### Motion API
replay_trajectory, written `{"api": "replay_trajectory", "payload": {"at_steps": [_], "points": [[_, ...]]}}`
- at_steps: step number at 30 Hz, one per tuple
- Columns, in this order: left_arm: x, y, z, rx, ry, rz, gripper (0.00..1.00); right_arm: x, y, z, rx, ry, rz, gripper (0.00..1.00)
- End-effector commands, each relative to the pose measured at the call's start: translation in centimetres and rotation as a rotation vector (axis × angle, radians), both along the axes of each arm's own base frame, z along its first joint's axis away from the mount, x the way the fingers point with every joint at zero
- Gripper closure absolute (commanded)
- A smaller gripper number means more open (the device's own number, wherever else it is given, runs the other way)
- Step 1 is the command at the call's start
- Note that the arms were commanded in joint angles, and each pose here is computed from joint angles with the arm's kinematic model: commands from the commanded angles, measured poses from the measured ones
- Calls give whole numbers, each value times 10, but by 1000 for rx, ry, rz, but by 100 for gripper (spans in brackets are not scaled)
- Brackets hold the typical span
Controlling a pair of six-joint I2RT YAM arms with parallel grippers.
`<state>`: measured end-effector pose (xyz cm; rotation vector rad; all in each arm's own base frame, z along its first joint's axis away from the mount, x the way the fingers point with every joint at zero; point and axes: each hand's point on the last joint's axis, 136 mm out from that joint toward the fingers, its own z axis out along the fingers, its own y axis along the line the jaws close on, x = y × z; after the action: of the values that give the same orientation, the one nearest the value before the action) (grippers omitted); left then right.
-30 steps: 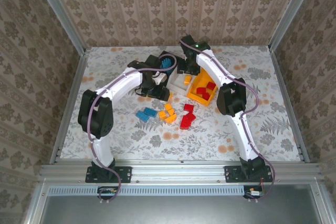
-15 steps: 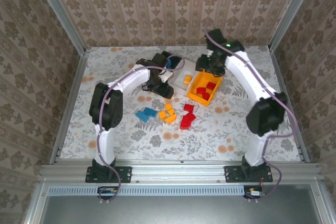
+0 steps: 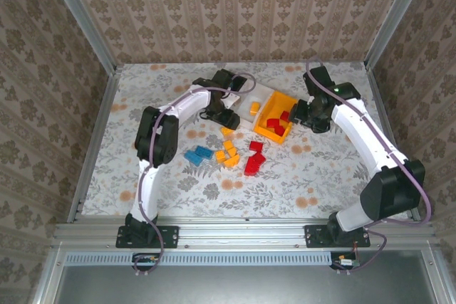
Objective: Sort the legos into containers by color
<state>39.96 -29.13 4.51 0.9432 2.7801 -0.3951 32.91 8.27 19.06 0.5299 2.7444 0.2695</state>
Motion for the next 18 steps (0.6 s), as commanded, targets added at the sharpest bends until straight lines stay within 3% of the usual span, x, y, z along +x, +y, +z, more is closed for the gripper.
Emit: {"api": "replay_trajectory", "payload": {"at_steps": [1,10,18], "points": [[0,-6,-1,-40,22,-13,33,-9,-3,5,6,-1,-37,43],[-19,-1,-15,-17,47,-30,34,-8,2,-1,42,3,-61,43],[-27,11,-33,126,5,-49,36,-10,4,-3,63,0,-65,43]]}}
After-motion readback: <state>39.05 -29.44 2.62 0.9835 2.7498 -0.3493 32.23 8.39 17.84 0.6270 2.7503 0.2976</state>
